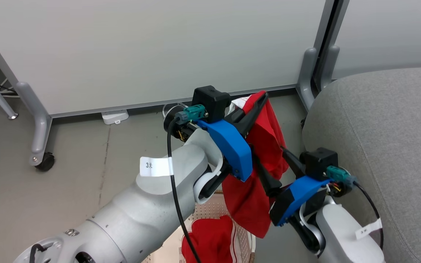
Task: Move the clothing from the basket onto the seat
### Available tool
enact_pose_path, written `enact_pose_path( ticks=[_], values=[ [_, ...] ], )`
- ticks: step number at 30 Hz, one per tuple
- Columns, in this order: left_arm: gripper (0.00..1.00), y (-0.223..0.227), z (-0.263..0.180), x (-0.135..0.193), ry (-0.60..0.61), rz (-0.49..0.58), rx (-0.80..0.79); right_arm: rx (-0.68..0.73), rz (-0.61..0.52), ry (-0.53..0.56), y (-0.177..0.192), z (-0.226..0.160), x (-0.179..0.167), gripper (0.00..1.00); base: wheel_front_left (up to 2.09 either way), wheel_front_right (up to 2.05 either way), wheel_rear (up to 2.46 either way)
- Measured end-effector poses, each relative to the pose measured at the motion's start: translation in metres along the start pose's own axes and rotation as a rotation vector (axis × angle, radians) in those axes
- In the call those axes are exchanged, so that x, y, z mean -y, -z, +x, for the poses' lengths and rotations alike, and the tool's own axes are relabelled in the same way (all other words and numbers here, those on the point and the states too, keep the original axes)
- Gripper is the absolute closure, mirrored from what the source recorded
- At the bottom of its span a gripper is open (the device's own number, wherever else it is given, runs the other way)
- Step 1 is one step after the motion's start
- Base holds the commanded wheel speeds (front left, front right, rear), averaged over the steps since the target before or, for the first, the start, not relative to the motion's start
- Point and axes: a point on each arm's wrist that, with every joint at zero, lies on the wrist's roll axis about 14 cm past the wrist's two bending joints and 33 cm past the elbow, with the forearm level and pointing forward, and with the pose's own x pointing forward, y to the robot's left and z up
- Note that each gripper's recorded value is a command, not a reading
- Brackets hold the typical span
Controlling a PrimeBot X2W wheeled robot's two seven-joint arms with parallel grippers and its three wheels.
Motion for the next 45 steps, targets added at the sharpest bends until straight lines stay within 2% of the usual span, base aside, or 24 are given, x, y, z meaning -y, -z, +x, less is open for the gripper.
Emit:
enact_pose_path(
  ticks=[8,22,23,24,25,26,45],
  values=[
    [1.0,0.0,-0.002,-0.005,-0.009,0.001,0.0,-0.017,-0.002,-0.005,0.002,0.025,0.006,0.0,0.0,0.0,0.0],
    [1.0,-0.001,-0.001,-0.006,-0.009,-0.002,0.0,-0.03,-0.007,-0.007,0.005,0.036,0.009,0.0,0.0,0.0,0.0],
    [1.0,-0.001,-0.001,-0.006,-0.008,-0.002,0.0,-0.03,-0.005,-0.007,0.005,0.036,0.009,0.22,0.0,0.0,0.0],
    [1.0,-0.002,-0.001,-0.005,-0.007,-0.002,0.001,-0.033,-0.002,-0.006,0.006,0.036,0.01,0.6,0.0,0.0,0.0],
    [1.0,-0.002,-0.001,-0.005,-0.007,-0.002,0.001,-0.035,0.002,-0.005,0.006,0.036,0.01,0.72,0.0,0.0,0.0],
    [1.0,-0.002,-0.001,-0.004,-0.006,-0.002,0.002,-0.037,0.002,-0.006,0.006,0.036,0.009,1.0,0.0,0.0,0.0],
    [1.0,-0.003,-0.002,-0.002,-0.008,0.001,0.004,-0.04,0.021,0.004,0.006,0.032,0.011,1.0,0.0,0.0,0.0]
  ],
)
